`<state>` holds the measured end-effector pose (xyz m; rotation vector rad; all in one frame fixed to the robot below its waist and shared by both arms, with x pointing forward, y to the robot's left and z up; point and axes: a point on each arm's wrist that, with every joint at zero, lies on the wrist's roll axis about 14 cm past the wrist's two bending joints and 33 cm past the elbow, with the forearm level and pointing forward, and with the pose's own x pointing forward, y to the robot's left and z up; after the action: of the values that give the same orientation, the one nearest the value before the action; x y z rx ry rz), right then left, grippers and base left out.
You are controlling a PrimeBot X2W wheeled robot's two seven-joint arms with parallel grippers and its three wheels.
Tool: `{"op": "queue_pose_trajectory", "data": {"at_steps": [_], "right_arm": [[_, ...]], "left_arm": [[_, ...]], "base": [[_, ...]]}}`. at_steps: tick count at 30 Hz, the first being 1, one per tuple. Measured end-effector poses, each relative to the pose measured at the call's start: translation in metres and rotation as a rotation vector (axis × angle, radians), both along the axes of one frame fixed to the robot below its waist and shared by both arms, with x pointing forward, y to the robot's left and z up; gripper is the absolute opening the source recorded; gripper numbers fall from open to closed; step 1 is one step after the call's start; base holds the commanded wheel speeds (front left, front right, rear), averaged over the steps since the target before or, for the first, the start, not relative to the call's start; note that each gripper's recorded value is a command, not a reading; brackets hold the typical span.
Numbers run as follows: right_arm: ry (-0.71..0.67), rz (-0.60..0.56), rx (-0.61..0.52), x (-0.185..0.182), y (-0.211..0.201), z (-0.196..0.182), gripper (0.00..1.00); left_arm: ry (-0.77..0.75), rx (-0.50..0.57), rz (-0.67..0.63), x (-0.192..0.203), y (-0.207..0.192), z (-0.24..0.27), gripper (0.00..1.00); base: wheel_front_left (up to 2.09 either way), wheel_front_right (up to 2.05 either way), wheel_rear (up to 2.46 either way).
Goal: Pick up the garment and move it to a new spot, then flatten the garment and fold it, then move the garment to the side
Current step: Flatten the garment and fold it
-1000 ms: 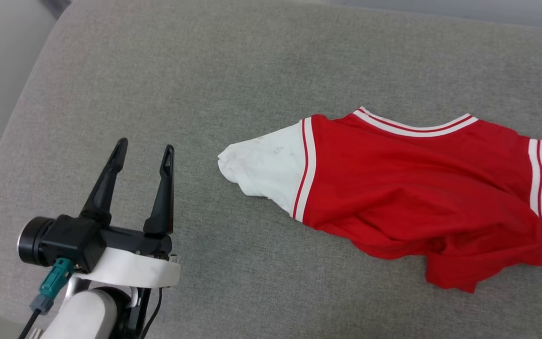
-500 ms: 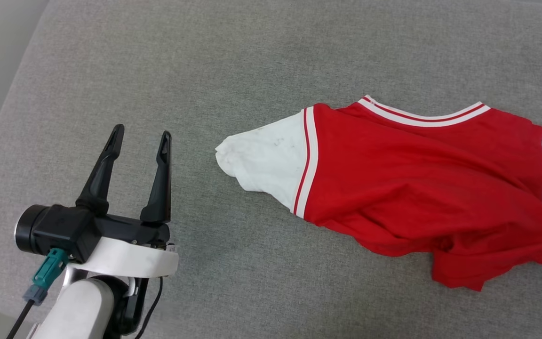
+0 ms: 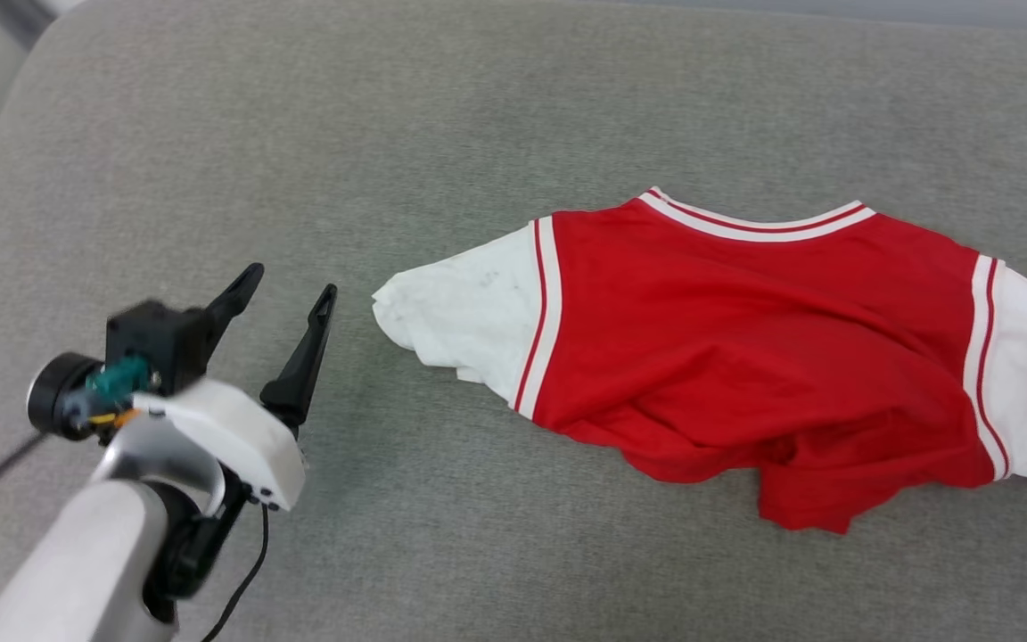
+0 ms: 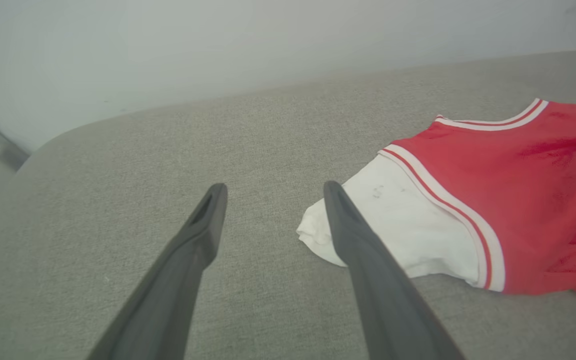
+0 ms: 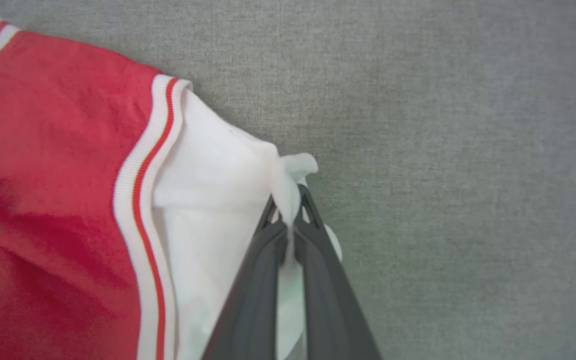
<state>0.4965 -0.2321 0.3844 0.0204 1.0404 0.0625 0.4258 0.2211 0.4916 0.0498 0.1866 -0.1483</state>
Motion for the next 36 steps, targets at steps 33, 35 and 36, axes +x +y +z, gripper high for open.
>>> {"op": "queue_pose_trajectory", "data": {"at_steps": [33,35,36], "right_arm": [[-0.096,0.017,0.072,-0.001,0.007,0.020,0.00],[-0.100,0.019,0.070,-0.001,0.007,0.022,0.00],[-0.104,0.021,0.070,0.000,0.007,0.023,0.00]], "left_arm": [[0.855,0.050,-0.248,0.030,-0.036,-0.121,0.00],[0.827,0.033,-0.244,0.033,-0.037,-0.121,0.00],[0.809,0.023,-0.241,0.035,-0.038,-0.120,0.00]], "base": [[0.00,0.00,0.00],[0.00,0.00,0.00],[0.00,0.00,0.00]]}}
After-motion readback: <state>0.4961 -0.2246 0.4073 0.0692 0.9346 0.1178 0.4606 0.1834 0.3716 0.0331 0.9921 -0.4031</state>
